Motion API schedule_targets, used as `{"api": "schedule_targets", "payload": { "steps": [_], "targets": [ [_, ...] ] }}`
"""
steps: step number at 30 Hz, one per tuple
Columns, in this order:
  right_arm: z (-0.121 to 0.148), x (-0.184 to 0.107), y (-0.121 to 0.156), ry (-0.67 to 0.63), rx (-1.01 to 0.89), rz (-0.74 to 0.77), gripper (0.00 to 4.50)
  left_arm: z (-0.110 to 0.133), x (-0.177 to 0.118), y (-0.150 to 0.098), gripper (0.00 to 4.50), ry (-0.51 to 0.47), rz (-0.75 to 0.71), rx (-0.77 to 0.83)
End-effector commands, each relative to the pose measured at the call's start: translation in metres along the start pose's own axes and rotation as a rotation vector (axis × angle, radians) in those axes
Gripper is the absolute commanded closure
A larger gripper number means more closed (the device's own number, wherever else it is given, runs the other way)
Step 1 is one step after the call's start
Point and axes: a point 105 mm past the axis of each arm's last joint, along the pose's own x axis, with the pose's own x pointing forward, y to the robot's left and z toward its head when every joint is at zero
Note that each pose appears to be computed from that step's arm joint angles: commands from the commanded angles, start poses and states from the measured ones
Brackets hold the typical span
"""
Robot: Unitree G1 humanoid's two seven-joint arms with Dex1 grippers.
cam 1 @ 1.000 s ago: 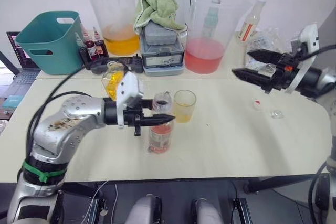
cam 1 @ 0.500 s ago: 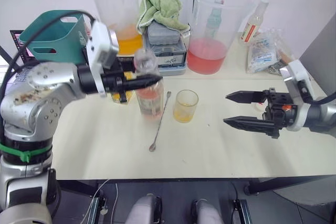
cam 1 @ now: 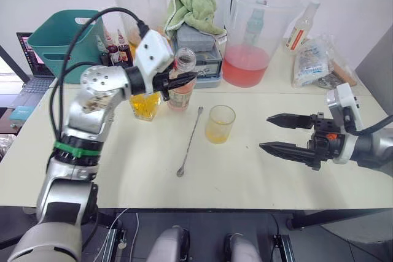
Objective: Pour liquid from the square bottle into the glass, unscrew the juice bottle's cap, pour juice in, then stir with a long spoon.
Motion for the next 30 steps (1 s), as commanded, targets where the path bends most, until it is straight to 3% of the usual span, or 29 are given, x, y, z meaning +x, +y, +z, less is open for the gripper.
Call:
{"api": "schedule_targets", "payload": {
  "steps": [1,6,14,22,30],
  "targets": [
    [0.011,-0.003,0.004,-0.045,-0.057,-0.028,0.02,0.018,0.006,0.014,3.08,-0.049,0.051,0.138],
    [0.008,-0.001,0.006,-0.057,-0.053,-0.065,0.02,0.014,0.023,0.016,3.08,-0.053,0.068,0.178],
    [0.007,0.003,0.003,-0.066,-0.06,-0.132,0.02,0.005,0.052,0.002,3.08,0.007,0.055,0.419],
    [0.009,0.002,0.001,-0.074,-0.064,-0.169,0.02,-0.008,0.064,-0.01,3.08,0.062,0.059,0.663],
    [0.007,0.002,0.001,-0.074,-0.061,-0.178,0.02,-0.012,0.072,-0.016,3.08,0.075,0.065,0.761]
  ]
}}
